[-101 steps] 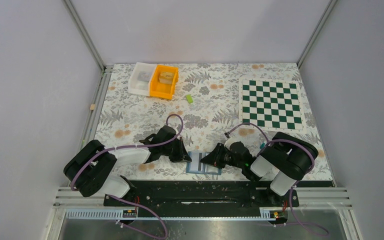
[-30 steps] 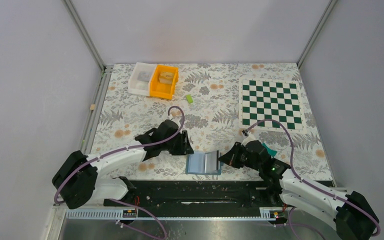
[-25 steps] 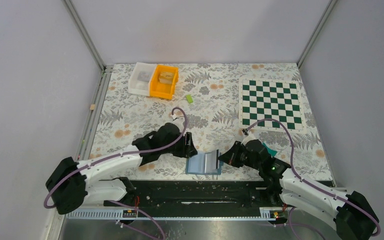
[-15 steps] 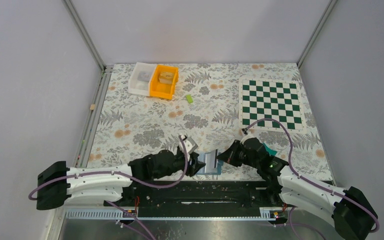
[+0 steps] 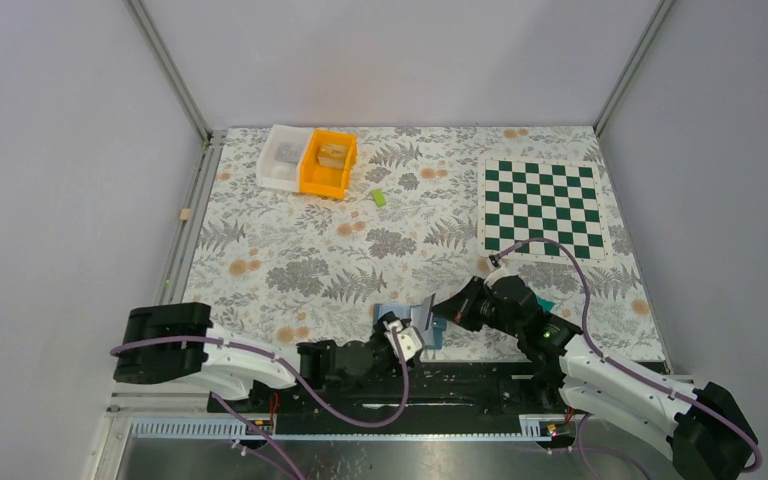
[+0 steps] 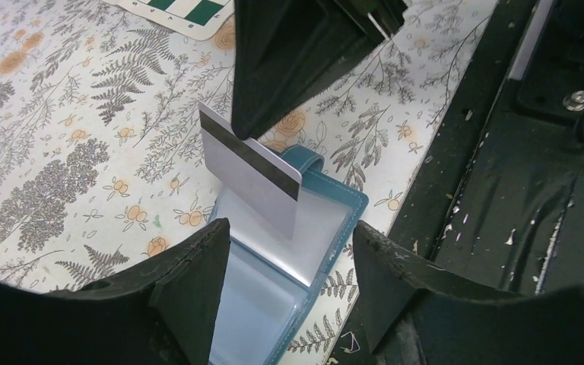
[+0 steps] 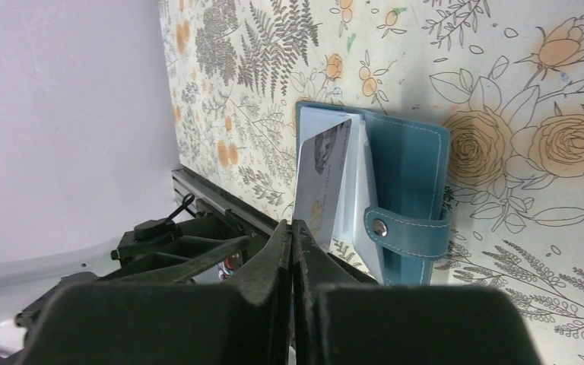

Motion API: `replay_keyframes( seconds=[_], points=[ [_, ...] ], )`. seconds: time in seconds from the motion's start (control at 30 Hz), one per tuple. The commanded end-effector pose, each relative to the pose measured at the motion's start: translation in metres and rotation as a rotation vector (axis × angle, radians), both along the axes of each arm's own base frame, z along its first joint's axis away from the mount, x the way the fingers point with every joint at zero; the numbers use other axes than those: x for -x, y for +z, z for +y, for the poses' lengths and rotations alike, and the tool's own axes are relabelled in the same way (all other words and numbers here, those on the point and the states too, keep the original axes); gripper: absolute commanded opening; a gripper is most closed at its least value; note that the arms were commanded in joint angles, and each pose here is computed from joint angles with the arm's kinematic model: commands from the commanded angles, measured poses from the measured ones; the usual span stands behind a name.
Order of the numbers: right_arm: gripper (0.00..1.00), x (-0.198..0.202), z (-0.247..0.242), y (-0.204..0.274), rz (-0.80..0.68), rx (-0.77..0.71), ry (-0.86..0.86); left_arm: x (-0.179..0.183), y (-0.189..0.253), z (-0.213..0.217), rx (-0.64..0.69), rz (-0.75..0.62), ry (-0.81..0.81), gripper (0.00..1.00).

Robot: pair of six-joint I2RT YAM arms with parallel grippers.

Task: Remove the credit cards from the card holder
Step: Place the credit card in the storage box.

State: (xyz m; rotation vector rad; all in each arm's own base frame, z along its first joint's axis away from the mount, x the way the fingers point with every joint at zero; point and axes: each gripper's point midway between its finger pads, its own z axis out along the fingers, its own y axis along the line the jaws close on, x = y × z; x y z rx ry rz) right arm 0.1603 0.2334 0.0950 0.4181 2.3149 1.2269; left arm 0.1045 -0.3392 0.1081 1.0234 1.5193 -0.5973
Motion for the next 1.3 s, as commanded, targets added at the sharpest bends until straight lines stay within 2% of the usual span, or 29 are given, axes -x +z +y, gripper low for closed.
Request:
replay_keyframes(
  seconds=[0.0, 0.4, 0.5, 0.6, 0.67, 0.8, 0.9, 1.27],
  points=[
    [0.0, -0.002, 0.003, 0.015, -0.013, -0.058, -0.01, -0.009, 0.032, -0.013, 0.123, -0.083, 0.063, 0.61],
    [0.0, -0.002, 0.002, 0.011, -0.006, -0.064, -0.021, -0.01, 0.008, -0.035, 0.072, -0.073, 0.066, 0.62],
    [0.0, -0.002, -0.001, 0.008, -0.031, -0.033, -0.008, -0.008, 0.006, -0.031, 0.121, -0.019, 0.084, 0.62],
    [0.03, -0.002, -0.003, 0.012, -0.113, 0.024, 0.046, -0.014, 0.0, -0.018, 0.123, 0.082, 0.146, 0.62],
    [0.11, -0.003, -0.003, 0.012, -0.143, 0.048, 0.064, -0.024, -0.005, -0.008, 0.117, 0.208, 0.196, 0.58],
    [0.23, -0.005, -0.002, 0.003, -0.161, 0.119, 0.108, -0.046, -0.011, 0.014, 0.208, 0.481, 0.25, 0.47],
    [0.29, -0.005, 0.005, -0.005, -0.149, 0.131, 0.156, -0.051, -0.011, 0.021, 0.227, 0.557, 0.262, 0.44],
    [0.36, -0.012, 0.016, -0.033, -0.108, 0.209, 0.22, -0.045, -0.04, -0.002, 0.187, 0.789, 0.172, 0.25]
  ],
)
